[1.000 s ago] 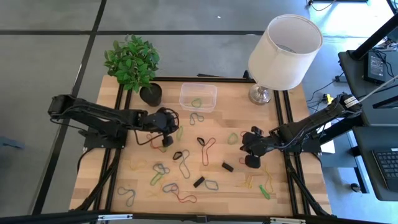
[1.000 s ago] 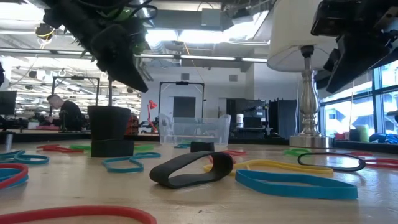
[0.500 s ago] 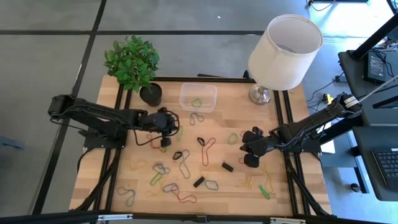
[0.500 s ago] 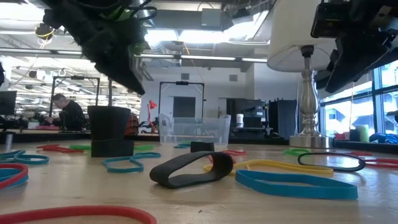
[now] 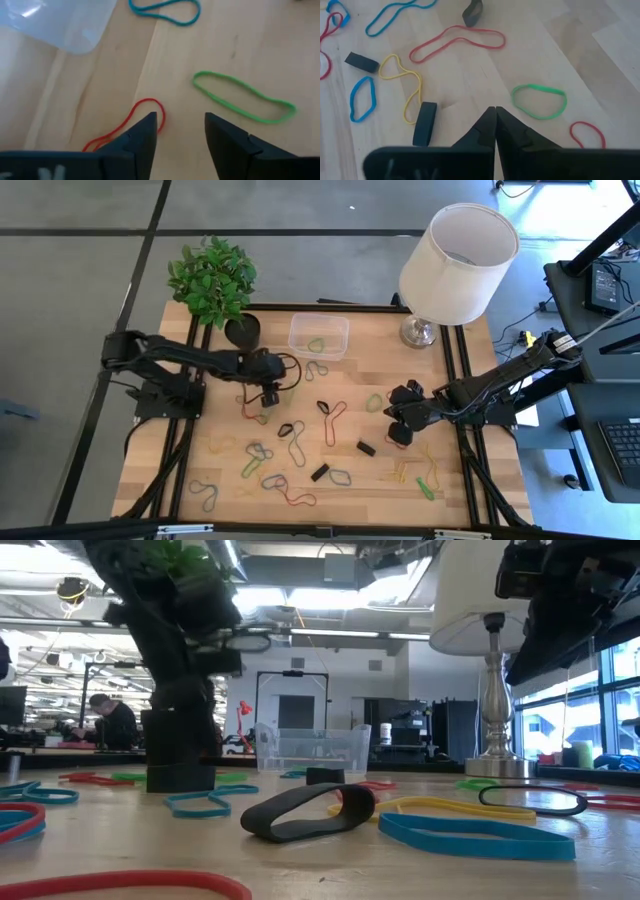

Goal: Pick and place rubber bands into bin
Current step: Put the red rubber band into the transparent bin

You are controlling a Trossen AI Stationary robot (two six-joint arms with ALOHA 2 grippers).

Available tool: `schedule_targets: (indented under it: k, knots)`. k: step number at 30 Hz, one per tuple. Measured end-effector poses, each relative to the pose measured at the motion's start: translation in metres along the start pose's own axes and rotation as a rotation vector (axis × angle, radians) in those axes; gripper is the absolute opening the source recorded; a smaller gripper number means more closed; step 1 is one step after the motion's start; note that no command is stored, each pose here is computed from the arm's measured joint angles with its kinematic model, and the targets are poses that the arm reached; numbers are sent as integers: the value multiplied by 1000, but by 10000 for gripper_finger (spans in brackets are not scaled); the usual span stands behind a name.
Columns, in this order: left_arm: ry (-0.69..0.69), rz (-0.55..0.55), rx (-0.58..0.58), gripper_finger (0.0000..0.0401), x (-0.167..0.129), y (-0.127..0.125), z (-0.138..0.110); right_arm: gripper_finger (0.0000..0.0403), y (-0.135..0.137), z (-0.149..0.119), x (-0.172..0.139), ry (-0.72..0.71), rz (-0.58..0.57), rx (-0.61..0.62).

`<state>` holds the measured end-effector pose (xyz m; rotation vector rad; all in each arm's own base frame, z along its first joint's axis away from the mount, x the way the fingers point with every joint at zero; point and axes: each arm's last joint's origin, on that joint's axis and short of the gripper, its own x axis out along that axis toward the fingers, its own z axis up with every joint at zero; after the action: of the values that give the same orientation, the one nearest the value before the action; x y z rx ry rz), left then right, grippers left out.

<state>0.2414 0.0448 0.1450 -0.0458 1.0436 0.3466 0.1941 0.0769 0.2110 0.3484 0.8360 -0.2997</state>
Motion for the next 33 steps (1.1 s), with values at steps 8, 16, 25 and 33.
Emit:
schedule_targets:
  k: [8,16,25,33]
  knots:
    - [54,-2,0,139,34,3,-3,14,0,0,0,5,-4,-56]
    - [47,-63,-164,11,41,2,-1,13,1,-3,-1,23,11,-203]
    - [41,-42,-250,3,5,-13,20,5,-7,-28,-19,75,42,-382]
    - [9,24,-207,3,-42,-42,63,4,-34,-64,-13,-199,274,-275]
